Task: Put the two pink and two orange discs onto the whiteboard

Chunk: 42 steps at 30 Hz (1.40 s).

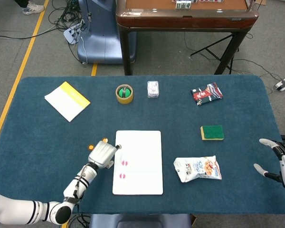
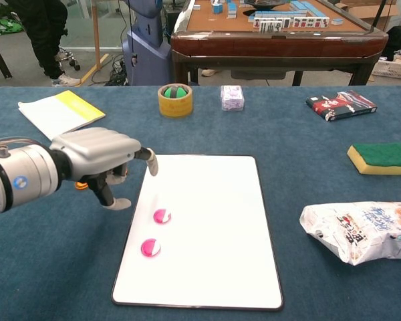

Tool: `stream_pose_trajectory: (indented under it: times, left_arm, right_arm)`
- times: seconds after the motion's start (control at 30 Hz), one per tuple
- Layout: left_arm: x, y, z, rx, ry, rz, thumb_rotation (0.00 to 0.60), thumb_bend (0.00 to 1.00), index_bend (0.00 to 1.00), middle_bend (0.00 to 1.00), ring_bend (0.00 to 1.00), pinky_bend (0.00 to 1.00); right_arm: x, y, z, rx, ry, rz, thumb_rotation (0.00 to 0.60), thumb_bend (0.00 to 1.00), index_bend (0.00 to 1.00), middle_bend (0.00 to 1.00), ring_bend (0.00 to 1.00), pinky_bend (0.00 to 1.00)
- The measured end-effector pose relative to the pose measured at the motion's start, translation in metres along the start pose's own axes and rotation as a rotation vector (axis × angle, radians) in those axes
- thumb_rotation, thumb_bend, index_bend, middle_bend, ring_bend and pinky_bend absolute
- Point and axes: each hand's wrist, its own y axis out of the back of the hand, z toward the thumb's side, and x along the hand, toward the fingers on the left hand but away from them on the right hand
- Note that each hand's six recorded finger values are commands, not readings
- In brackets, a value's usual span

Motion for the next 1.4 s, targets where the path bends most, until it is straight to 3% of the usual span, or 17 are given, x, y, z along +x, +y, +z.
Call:
stream_pose_trajectory:
  times: [0.2,0.53,0.97,1.4]
  left_arm:
    - [0.003,0.0,-0.038,-0.019,0.098,0.023,0.6,0.31,0.44,1.0,1.0,1.0]
    - [0.003,-0.012,-0.081,-0.054,0.204,-0.039,0.6,0.31,0.47,1.0,1.0,1.0]
    - [0.007,-0.027,-0.097,-0.059,0.246,-0.092,0.6,0.31,0.47,1.0,1.0,1.0]
    - [0.009,-0.035,-0.101,-0.063,0.256,-0.103,0.6,0.31,0.5,1.0,1.0,1.0]
  right_arm:
    - [-0.001,-0.002,0.0,0.004,-0.001,0.008,0.6,0.0,0.28,0.35,0.32,0.4]
    - [-0.002,-0.004,0.001,0.009,-0.004,0.014,0.6,0.0,0.28,0.35,0.32,0.4]
    - [-0.002,-0.004,0.0,0.008,-0.005,0.012,0.6,0.0,0.28,0.35,0.32,0.4]
    - [-0.002,-0.004,0.001,0.01,-0.005,0.015,0.6,0.0,0.28,0.35,0.32,0.4]
